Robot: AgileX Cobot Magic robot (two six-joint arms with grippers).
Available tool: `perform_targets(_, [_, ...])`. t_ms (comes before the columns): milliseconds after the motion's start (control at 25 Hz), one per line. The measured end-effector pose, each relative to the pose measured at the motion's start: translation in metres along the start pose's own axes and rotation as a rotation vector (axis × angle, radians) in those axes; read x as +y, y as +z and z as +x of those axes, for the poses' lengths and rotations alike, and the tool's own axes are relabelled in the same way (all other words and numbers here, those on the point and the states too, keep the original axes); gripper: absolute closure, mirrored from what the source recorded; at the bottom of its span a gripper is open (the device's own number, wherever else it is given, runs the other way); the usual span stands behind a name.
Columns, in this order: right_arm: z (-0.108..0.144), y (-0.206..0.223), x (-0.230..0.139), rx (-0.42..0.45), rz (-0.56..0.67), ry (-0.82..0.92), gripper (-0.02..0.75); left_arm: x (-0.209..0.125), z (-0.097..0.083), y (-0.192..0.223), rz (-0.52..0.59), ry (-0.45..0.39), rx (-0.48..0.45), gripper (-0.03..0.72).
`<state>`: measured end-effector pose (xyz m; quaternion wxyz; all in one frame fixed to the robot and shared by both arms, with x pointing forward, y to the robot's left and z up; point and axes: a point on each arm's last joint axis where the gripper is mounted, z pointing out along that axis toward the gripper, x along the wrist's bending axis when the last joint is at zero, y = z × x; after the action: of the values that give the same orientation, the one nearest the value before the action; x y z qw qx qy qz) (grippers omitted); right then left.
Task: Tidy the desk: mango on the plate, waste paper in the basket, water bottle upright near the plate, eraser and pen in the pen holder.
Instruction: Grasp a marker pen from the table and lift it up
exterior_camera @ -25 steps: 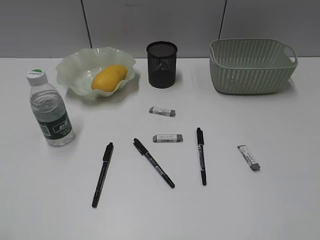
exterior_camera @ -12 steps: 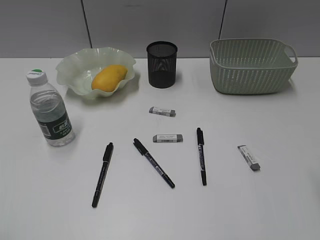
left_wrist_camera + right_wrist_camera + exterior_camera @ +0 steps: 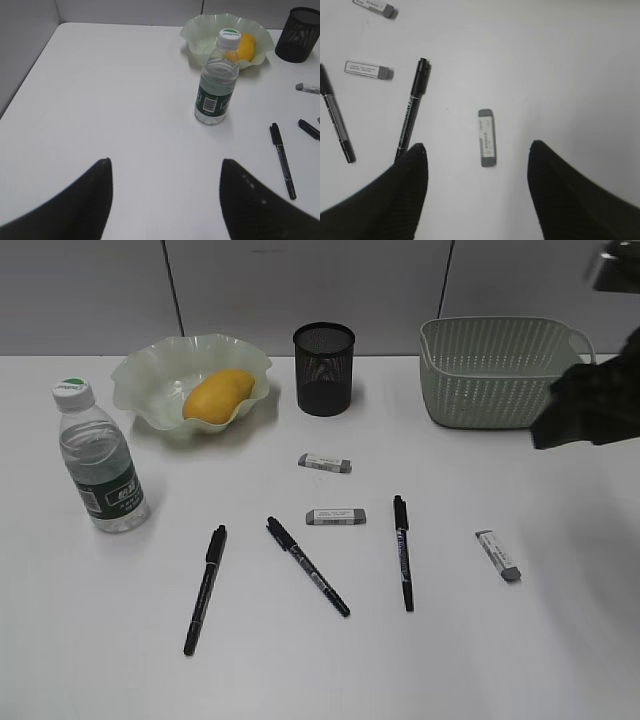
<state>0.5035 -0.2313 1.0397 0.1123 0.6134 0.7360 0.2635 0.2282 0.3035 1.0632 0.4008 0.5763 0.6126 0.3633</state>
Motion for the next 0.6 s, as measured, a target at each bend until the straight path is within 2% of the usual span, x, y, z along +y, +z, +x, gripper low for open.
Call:
perform_targets(320, [0.041, 0.078, 0.016, 0.066, 0.113, -0.035, 0.24, 0.0, 0.0, 0.0, 0.0, 0.0, 0.0, 0.189])
perform_targets(600, [0.051, 0.117, 0.013, 0.076, 0.154, -0.008, 0.24, 0.0, 0.0, 0.0, -0.001, 0.0, 0.0, 0.189])
